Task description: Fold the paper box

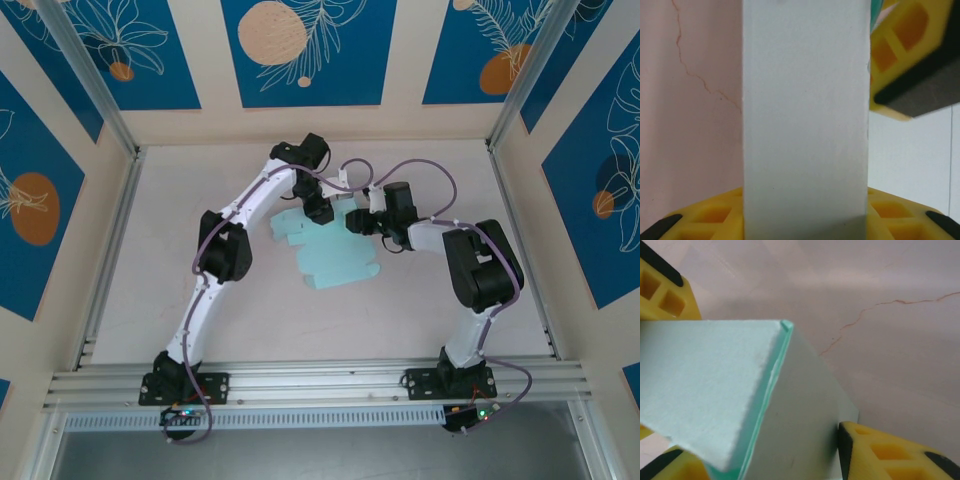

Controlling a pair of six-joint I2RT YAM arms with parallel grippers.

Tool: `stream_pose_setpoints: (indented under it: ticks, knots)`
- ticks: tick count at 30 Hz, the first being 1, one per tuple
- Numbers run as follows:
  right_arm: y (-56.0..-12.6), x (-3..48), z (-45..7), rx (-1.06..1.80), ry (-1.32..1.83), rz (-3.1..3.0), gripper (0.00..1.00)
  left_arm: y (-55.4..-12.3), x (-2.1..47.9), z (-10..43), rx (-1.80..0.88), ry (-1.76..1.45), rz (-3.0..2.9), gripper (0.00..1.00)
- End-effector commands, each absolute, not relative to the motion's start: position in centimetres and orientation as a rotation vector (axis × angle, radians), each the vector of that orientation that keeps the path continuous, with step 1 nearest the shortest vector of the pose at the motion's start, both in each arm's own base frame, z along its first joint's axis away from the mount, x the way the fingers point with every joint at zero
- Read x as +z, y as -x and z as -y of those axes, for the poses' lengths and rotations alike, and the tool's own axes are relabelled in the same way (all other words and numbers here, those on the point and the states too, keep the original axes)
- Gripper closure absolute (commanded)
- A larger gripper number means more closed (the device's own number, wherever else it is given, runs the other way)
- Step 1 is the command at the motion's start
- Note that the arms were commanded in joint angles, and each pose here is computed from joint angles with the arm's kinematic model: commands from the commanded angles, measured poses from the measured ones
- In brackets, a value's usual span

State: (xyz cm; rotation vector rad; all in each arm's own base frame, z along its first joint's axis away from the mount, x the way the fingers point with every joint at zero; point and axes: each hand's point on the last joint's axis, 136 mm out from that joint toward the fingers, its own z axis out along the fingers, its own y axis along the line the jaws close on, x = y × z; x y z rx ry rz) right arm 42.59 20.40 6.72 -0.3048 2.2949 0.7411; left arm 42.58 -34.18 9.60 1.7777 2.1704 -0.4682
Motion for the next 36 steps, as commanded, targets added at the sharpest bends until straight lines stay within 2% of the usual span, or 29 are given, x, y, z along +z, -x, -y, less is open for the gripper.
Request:
stream_pose_setpoints:
  ticks: [1, 9, 18, 20, 23, 26, 32, 34, 36]
  knots:
    - [-43.5, 8.5, -21.9, 0.766, 0.355, -2.214, 0.62, -38.8, 10.3, 36.0, -0.612, -1.890, -2.110, 0.57]
    - [-43.3, 8.7, -21.7, 0.693, 0.344, -2.211, 0.73, -39.0, 10.6, 36.2, -0.589, -1.880, -2.110, 0.57]
    - [-43.9, 9.5, -21.4, 0.680, 0.304, -2.192, 0.77, -38.7, 10.6, 36.3, -0.594, -1.891, -2.105, 0.55]
    - [-43.9, 9.7, -21.6, 0.684, 0.308, -2.193, 0.78, -38.6, 10.5, 36.3, -0.597, -1.889, -2.110, 0.52]
    - [-43.8, 9.6, -21.5, 0.669, 0.326, -2.197, 0.79, -39.0, 10.8, 36.3, -0.570, -1.871, -2.112, 0.42]
    - [-43.5, 9.4, -21.2, 0.624, 0.348, -2.211, 0.81, -40.5, 11.8, 36.4, -0.496, -1.810, -2.105, 0.38]
    - [-42.8, 9.5, -20.5, 0.517, 0.384, -2.238, 0.83, -43.3, 16.1, 36.8, -0.380, -1.652, -2.037, 0.30]
    - [-42.7, 9.7, -20.2, 0.473, 0.390, -2.244, 0.84, -43.9, 17.8, 36.5, -0.346, -1.603, -2.023, 0.19]
    - [-42.7, 10.0, -20.0, 0.418, 0.398, -2.245, 0.84, -43.9, 19.8, 36.4, -0.330, -1.569, -1.997, 0.16]
